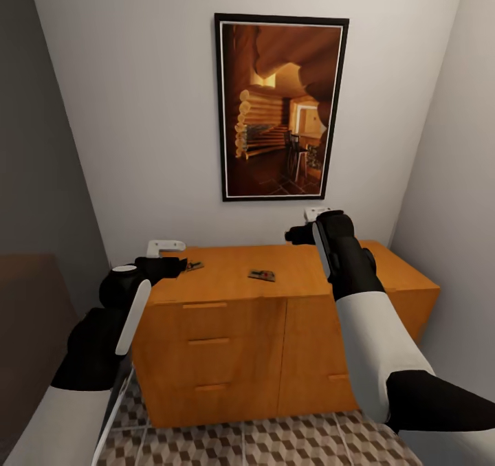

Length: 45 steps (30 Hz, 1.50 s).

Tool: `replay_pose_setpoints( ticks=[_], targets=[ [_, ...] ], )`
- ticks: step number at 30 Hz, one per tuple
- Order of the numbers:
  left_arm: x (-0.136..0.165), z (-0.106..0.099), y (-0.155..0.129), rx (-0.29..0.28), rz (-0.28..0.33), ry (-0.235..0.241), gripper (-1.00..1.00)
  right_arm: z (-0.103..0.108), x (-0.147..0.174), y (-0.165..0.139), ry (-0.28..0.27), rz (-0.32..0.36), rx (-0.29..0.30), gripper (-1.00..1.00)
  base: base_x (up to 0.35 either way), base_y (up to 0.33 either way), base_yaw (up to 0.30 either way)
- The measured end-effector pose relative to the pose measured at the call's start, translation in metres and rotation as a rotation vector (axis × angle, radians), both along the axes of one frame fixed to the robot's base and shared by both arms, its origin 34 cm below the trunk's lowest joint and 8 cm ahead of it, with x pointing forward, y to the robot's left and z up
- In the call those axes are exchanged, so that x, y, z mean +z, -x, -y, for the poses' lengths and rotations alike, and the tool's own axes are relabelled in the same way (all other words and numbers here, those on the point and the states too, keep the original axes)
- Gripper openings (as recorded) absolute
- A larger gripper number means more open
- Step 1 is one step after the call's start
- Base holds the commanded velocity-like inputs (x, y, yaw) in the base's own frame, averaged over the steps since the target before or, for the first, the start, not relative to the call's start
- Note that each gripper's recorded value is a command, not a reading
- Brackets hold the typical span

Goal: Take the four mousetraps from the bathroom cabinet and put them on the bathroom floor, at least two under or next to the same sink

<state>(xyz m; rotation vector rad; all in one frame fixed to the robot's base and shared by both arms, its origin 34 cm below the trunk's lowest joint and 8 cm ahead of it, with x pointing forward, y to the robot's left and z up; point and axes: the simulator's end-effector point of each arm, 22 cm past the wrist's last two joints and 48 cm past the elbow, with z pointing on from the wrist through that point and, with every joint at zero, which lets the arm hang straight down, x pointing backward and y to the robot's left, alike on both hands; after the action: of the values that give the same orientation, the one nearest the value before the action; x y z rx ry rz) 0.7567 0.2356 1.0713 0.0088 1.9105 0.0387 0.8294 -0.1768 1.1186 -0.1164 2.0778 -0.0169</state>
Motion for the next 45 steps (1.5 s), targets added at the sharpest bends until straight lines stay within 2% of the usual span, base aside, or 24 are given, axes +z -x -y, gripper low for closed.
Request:
replay_pose_setpoints(
  ticks=[11, 17, 20, 24, 28, 31, 37, 45],
  targets=[
    [0.000, -0.001, 0.000, 0.001, 0.001, 0.002, 1.00, -0.001, 0.001, 0.000, 0.003, 0.001, 0.003, 1.00, 0.298, 0.000, 0.000],
    [0.000, -0.001, -0.001, 0.003, 0.000, 0.001, 1.00, -0.003, 0.000, 0.000, 0.007, 0.000, 0.007, 1.00, 0.108, 0.000, 0.000],
    [-0.001, -0.001, -0.001, 0.002, -0.001, 0.001, 1.00, -0.011, -0.001, 0.000, 0.028, 0.000, 0.025, 1.00, 0.032, 0.000, 0.000],
    [-0.002, -0.001, -0.001, 0.003, -0.004, 0.000, 1.00, -0.036, -0.013, 0.002, 0.101, -0.022, 0.087, 1.00, 0.012, 0.000, 0.000],
    [-0.003, -0.001, -0.001, 0.002, -0.006, 0.001, 1.00, -0.059, -0.031, 0.007, 0.137, -0.063, 0.161, 1.00, 0.005, 0.000, 0.000],
    [-0.003, -0.001, -0.001, 0.002, -0.008, 0.002, 1.00, -0.089, -0.049, 0.016, 0.129, -0.111, 0.272, 1.00, 0.002, 0.000, 0.000],
    [-0.004, -0.001, -0.001, 0.001, -0.012, 0.002, 1.00, -0.120, -0.060, 0.029, 0.115, -0.147, 0.389, 1.00, 0.000, 0.000, 0.000],
    [-0.005, -0.001, 0.000, 0.001, -0.017, 0.002, 1.00, -0.132, -0.066, 0.036, 0.134, -0.161, 0.435, 1.00, 0.000, 0.000, 0.000]
  ],
)
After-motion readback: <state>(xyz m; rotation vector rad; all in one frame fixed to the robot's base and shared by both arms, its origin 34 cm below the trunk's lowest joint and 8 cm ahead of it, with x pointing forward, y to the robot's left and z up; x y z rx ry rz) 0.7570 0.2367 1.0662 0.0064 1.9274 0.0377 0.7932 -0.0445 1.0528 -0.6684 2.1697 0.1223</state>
